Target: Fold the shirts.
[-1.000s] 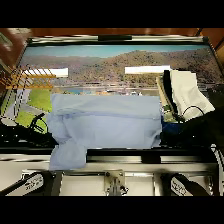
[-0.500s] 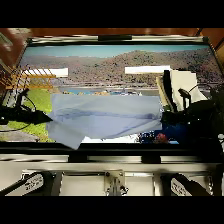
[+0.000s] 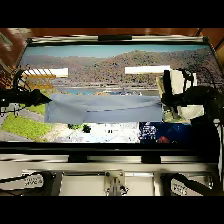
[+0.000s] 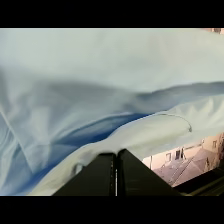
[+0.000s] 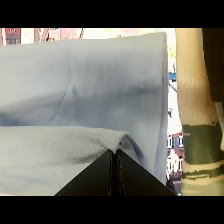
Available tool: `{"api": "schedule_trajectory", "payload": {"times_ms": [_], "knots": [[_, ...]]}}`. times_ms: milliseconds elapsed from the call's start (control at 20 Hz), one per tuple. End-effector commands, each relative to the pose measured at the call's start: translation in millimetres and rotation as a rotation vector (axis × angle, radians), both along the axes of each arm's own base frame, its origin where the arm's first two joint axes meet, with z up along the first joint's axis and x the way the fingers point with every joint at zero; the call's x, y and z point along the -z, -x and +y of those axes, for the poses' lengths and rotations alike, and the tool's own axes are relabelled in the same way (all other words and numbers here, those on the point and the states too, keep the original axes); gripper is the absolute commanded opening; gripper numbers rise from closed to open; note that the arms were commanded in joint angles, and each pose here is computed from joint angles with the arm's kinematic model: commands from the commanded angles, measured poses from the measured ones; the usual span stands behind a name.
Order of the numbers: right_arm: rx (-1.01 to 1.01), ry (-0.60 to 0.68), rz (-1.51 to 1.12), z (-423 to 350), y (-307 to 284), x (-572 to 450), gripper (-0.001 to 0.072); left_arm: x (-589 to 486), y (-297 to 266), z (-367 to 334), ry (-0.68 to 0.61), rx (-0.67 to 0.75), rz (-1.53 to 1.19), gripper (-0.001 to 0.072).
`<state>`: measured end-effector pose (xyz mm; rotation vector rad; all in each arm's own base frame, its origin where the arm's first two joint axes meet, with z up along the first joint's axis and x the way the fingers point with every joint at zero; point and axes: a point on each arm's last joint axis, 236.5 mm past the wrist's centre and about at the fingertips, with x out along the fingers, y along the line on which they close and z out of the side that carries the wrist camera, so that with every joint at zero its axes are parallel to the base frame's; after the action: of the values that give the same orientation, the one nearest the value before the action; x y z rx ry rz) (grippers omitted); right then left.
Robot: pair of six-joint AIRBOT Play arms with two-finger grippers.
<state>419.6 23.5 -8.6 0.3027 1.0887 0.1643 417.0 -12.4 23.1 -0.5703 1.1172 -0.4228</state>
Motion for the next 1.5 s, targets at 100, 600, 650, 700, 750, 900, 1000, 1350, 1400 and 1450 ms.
{"api": "schedule_trajectory", "payload": {"times_ms": [100, 600, 650, 700, 750, 900, 1000, 1350, 1400, 1450], "knots": [[0.034, 0.009, 0.006, -7, -26, 21, 0.0076, 12, -48, -6, 0.056, -0.058, -0.029, 0.003], [0.076, -0.039, 0.142, -3, -15, 62, 0.0506, 38, -55, -17, 0.053, -0.044, 0.003, 0.0631], [0.057, -0.037, 0.17, -2, -8, 64, 0.0513, 37, -53, -18, 0.055, -0.033, 0.007, 0.0657], [0.04, -0.028, 0.201, -2, -1, 66, 0.0513, 35, -52, -19, 0.057, -0.029, 0.007, 0.0657], [0.023, -0.017, 0.233, -2, 8, 69, 0.0515, 32, -51, -20, 0.06, -0.024, 0.008, 0.0657], [0.017, -0.019, 0.261, -1, 14, 71, 0.0586, 20, -46, -27, 0.076, 0.024, 0.011, 0.0647], [0.049, -0.018, 0.236, -4, 7, 70, 0.0586, 12, -42, -31, 0.088, 0.061, 0.016, 0.059], [0.11, -0.059, 0.269, -2, 1, 93, 0.0586, -15, -39, -33, 0.066, 0.098, -0.049, 0.059], [0.114, -0.073, 0.274, 1, 1, 95, 0.0586, -17, -38, -34, 0.064, 0.099, -0.055, 0.059], [0.119, -0.087, 0.276, 3, 0, 96, 0.0586, -19, -38, -34, 0.063, 0.099, -0.058, 0.059]]}}
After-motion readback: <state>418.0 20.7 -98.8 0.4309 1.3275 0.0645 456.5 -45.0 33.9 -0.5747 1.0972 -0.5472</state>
